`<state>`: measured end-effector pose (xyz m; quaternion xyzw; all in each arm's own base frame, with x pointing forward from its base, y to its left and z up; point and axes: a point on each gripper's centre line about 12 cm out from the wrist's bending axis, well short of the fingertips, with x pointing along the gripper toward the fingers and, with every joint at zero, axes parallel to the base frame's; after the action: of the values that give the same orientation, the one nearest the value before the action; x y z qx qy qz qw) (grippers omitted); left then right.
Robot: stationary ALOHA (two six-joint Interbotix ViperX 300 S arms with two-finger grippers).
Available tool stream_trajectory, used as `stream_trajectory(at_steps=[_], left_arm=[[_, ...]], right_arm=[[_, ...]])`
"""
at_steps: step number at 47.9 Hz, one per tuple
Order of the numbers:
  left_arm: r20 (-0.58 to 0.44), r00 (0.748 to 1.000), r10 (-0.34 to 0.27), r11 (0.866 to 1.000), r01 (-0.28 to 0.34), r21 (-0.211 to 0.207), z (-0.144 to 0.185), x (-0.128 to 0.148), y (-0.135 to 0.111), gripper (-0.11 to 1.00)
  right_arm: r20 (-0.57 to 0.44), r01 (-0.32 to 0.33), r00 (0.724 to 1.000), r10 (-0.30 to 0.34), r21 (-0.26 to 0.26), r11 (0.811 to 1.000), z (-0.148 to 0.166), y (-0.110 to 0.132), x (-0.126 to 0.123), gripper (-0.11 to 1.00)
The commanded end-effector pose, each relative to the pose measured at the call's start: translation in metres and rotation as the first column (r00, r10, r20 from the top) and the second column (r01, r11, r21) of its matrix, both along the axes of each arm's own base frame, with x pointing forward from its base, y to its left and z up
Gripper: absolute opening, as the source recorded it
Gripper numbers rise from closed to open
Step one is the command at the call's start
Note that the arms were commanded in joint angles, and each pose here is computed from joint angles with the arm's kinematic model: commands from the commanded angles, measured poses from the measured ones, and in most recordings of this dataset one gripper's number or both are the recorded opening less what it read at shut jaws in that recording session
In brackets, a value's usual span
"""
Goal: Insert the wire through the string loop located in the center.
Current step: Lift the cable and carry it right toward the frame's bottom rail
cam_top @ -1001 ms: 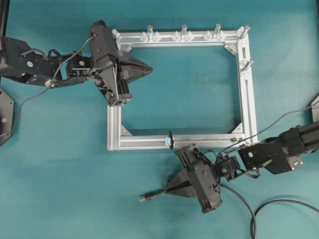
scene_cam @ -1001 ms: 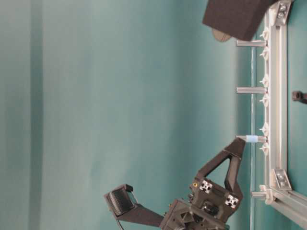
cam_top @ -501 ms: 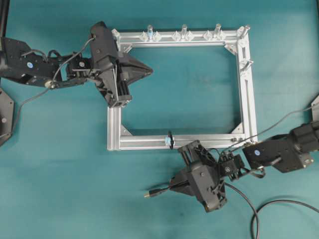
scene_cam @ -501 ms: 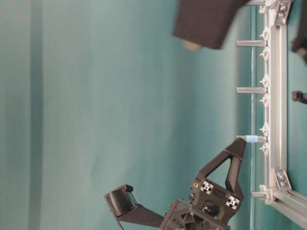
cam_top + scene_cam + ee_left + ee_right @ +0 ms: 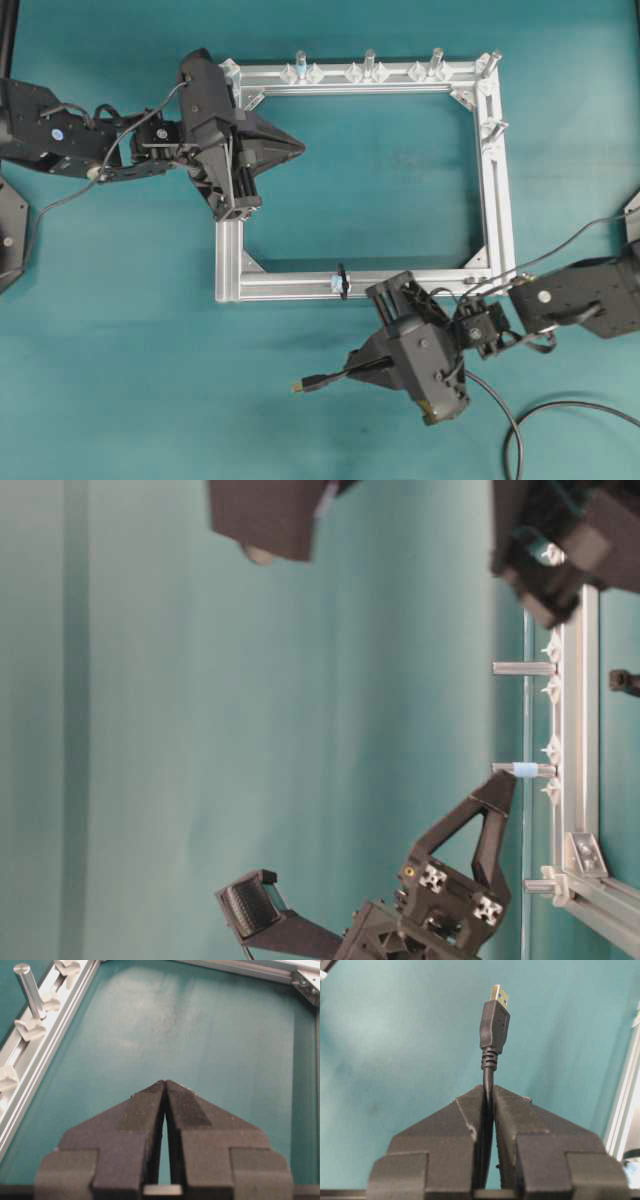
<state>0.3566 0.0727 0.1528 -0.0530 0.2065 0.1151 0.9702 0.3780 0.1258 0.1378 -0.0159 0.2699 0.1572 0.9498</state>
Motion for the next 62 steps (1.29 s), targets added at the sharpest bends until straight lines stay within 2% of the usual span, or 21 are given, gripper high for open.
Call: stream_trajectory(at_steps=[1, 23, 42, 62], left_arm=[[0.039, 0.999, -0.003, 1.000, 0.003, 0.003, 0.013, 0.001, -0.002, 0.00], [0.035, 0.999, -0.007, 1.000, 0.007, 0.003, 0.012, 0.000, -0.003, 0.00], [0.032, 0.999, -0.007, 1.000, 0.007, 0.003, 0.011, -0.001, -0.003, 0.00], [0.032, 0.999, -0.007, 1.000, 0.007, 0.003, 0.011, -0.001, -0.003, 0.00]], right_arm=[[0.044, -0.003, 0.999, 0.003, 0.014, 1.000, 0.020, 0.001, -0.001, 0.07], [0.036, -0.002, 0.999, 0.002, 0.007, 1.000, 0.024, -0.002, -0.006, 0.07], [-0.031, 0.008, 0.999, -0.008, -0.008, 1.000, 0.002, -0.010, -0.025, 0.07], [-0.027, 0.086, 0.996, -0.086, -0.007, 0.996, 0.010, -0.047, -0.056, 0.07]])
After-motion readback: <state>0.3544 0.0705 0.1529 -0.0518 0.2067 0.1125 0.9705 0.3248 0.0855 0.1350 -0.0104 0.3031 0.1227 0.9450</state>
